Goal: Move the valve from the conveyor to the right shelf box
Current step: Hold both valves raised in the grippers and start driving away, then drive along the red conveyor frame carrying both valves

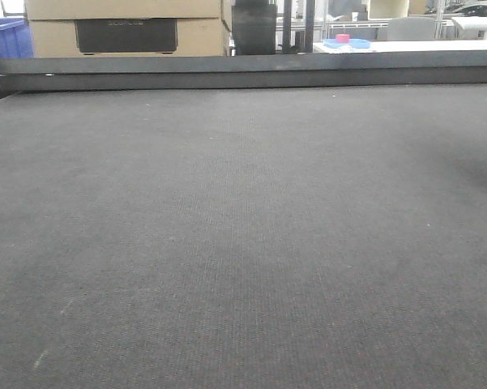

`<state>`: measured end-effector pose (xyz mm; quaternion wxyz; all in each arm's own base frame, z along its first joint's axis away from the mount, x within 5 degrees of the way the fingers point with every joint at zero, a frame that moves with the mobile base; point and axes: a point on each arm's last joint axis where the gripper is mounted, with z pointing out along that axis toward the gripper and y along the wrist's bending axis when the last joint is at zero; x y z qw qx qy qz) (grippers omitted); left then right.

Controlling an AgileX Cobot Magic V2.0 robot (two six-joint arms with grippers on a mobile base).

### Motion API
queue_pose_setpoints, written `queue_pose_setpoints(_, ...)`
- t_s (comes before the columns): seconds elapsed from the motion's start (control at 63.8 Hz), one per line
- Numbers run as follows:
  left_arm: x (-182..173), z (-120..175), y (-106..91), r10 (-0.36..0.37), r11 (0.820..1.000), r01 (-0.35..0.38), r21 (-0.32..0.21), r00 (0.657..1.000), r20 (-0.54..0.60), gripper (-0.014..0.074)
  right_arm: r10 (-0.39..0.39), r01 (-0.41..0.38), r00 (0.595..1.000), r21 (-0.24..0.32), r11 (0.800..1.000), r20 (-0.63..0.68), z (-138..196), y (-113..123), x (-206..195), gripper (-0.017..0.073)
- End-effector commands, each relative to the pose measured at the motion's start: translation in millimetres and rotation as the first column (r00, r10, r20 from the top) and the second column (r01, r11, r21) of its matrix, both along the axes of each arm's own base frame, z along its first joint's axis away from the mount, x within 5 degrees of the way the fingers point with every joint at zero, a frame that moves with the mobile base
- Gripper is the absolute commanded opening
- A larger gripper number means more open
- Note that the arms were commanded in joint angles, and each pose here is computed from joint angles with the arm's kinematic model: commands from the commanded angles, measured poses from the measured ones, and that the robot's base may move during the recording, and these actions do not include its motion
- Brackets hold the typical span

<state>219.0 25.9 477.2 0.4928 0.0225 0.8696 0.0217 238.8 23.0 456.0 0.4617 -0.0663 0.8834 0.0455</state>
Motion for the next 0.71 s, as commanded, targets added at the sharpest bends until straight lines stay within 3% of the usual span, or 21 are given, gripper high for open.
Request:
queue_pose_setpoints(0.0,0,12,-1.6,0.003,1.000,-0.003,-0.007,0.994,0.106,-0.0111,-0.014,0.013,0.996,0.008,1.000,0.090,14,-2,-4,-0.0154)
queue_pose_setpoints(0.689,6,29,1.7,0.031,0.999,-0.034,0.007,0.953,0.301,-0.0111,-0.014,0.013,0.996,0.008,1.000,0.092,14,-2,-4,-0.0154)
